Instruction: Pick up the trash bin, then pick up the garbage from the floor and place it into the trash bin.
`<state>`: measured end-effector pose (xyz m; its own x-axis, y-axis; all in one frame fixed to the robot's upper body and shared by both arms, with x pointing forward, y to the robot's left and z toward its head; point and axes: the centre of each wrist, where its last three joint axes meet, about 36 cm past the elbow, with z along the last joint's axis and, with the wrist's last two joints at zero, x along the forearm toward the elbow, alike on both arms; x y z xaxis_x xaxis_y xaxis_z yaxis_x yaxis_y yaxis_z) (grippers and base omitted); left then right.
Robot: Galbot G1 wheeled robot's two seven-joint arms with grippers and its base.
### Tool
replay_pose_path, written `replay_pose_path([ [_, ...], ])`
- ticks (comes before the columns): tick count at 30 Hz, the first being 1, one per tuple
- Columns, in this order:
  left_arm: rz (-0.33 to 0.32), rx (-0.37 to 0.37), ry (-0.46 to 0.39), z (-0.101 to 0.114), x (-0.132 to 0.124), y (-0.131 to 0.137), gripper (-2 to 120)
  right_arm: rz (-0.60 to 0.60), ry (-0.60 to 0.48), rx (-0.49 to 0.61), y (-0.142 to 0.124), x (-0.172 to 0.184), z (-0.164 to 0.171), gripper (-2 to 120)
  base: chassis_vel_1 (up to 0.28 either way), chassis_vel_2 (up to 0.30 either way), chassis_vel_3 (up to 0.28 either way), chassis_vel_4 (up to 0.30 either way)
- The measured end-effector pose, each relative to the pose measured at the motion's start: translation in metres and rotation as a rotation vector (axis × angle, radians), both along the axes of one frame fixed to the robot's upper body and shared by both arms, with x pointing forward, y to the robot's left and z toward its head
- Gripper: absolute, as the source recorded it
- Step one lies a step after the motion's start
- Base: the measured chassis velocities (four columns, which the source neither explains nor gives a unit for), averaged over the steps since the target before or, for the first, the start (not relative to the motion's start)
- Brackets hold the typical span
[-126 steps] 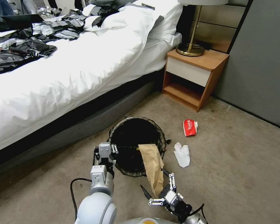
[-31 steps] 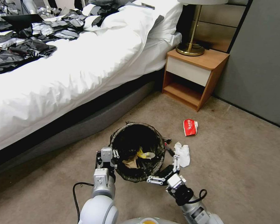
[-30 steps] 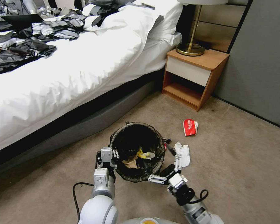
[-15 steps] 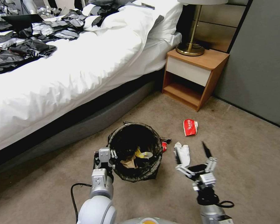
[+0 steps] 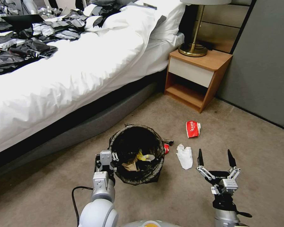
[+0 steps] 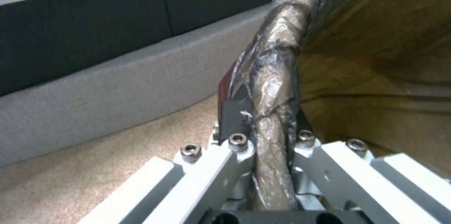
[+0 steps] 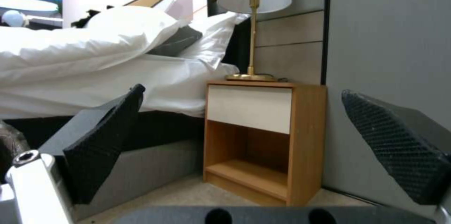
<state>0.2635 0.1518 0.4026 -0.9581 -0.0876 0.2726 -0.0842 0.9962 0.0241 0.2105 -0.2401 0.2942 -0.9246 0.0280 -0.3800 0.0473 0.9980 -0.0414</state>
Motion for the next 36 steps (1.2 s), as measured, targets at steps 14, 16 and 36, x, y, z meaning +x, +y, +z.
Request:
replay_pose_path([
  [14, -0.004, -0.002, -0.006, 0.003, -0.003, -0.001, 0, -0.006, -0.022, -0.027, -0.012, 0.033, 0.018, 100, 0.0, 0.0, 0.0, 0.0],
  [16, -0.004, -0.002, -0.006, 0.003, -0.003, -0.002, 0, -0.012, -0.038, -0.037, -0.014, 0.046, 0.026, 100, 0.0, 0.0, 0.0, 0.0],
  [36, -0.012, 0.006, 0.007, -0.002, -0.003, -0.005, 0, -0.031, 0.292, 0.043, 0.02, 0.217, 0.069, 100, 0.0, 0.0, 0.0, 0.0],
])
